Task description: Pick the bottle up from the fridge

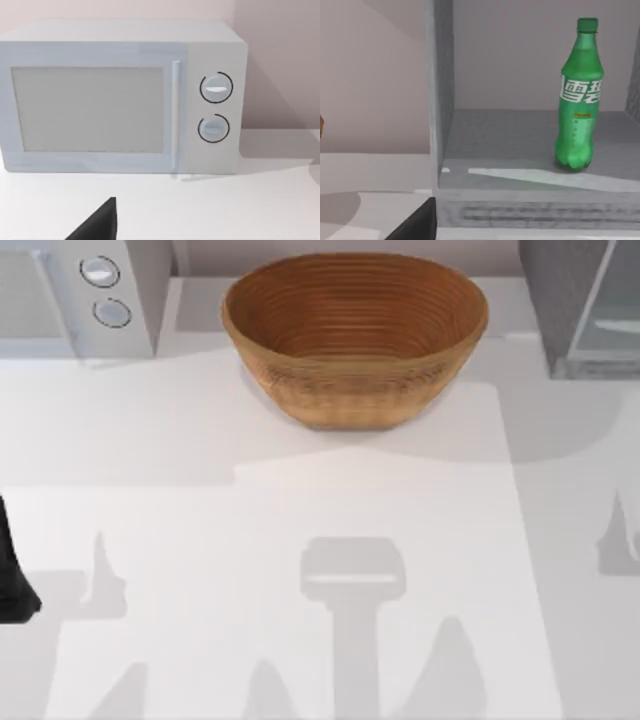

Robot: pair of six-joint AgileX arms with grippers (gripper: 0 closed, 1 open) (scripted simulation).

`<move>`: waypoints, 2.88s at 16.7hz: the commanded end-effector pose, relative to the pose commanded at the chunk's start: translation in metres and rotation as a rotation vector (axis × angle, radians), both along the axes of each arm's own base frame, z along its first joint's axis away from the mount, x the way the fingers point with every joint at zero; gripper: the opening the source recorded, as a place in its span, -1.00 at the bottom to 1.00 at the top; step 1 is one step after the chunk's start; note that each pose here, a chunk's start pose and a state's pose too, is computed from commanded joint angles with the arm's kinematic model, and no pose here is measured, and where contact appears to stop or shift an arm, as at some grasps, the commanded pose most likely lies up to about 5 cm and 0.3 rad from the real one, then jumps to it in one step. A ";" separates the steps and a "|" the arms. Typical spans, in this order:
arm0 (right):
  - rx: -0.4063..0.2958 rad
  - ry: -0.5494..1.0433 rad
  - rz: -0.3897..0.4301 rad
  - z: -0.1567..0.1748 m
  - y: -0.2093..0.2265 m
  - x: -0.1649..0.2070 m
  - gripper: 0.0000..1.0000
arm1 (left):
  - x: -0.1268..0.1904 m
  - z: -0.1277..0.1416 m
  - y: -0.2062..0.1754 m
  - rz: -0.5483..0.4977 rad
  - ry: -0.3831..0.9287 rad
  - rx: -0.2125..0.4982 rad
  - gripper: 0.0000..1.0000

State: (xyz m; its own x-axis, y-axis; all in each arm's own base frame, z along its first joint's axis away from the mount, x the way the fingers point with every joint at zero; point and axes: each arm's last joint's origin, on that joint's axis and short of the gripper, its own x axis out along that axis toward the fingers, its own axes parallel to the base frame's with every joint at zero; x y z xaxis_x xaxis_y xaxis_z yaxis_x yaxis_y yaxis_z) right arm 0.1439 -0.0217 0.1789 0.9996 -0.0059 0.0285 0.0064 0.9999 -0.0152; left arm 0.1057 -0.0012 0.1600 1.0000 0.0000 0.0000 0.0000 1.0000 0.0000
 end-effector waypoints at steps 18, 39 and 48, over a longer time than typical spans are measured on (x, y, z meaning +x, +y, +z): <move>0.015 0.028 0.006 -0.069 -0.080 0.061 1.00 | 0.000 0.000 0.000 0.000 0.000 0.000 1.00; 0.005 0.032 -0.003 -0.060 -0.087 0.271 1.00 | 0.000 0.000 0.000 0.000 0.000 0.000 1.00; 0.008 0.041 -0.003 -0.062 -0.087 0.291 1.00 | 0.000 0.000 0.000 0.000 0.000 0.000 1.00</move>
State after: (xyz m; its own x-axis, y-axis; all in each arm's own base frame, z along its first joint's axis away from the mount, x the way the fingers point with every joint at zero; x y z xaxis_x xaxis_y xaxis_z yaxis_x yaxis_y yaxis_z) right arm 0.4347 -0.1085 0.1167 0.9999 -0.0087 -0.0128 0.0086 0.9999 -0.0076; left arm 0.1057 -0.0012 0.1600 1.0000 0.0000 0.0000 0.0000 1.0000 0.0000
